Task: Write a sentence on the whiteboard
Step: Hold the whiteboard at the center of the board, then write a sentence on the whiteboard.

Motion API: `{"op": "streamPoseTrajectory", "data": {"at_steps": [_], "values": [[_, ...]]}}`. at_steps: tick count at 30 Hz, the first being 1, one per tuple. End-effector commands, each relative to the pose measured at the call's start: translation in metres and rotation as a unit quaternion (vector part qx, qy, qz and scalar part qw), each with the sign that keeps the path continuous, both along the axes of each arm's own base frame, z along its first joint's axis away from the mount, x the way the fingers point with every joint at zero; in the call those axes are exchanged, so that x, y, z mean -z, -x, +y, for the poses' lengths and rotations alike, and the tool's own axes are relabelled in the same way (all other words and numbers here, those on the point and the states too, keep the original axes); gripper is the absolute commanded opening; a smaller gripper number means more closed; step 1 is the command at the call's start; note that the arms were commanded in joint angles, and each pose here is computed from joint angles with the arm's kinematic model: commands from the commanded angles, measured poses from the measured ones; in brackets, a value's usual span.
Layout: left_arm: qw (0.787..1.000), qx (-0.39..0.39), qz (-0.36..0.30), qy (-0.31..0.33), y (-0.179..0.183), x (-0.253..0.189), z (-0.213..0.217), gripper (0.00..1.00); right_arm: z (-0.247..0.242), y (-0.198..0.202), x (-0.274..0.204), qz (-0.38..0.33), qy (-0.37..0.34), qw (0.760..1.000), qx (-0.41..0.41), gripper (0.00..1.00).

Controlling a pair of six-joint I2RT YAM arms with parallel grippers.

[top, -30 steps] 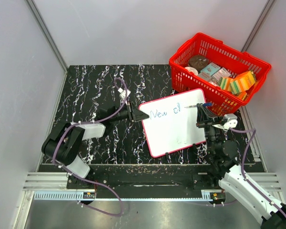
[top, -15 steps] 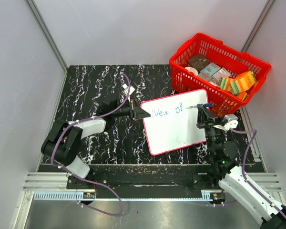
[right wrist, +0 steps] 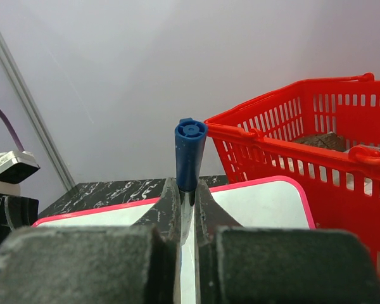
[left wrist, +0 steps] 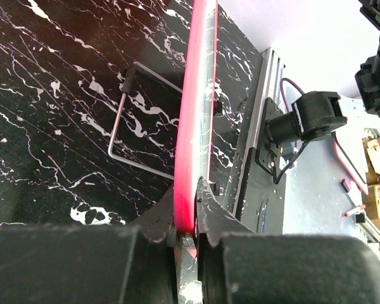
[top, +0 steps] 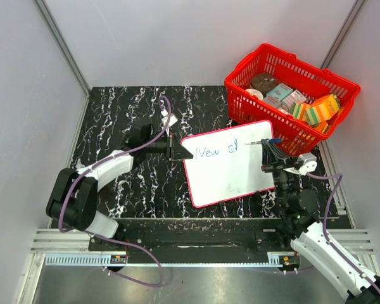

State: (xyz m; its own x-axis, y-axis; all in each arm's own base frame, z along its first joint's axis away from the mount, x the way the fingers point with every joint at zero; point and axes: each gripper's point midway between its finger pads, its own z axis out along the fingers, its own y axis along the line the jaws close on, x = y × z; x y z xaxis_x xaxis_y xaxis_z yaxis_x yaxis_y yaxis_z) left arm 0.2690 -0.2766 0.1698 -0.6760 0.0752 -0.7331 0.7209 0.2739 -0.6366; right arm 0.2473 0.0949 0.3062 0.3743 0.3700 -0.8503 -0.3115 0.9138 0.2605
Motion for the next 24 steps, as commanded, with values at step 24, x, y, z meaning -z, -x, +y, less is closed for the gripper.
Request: {"op": "streamPoseTrajectory", "data": {"at_steps": [24], "values": [[0.991,-0.009,-0.072,-0.109,-0.016,0.031,0.019,0.0,0.026,-0.016,0.008,-0.021,0.037,0.999,-0.028,0.0]]}}
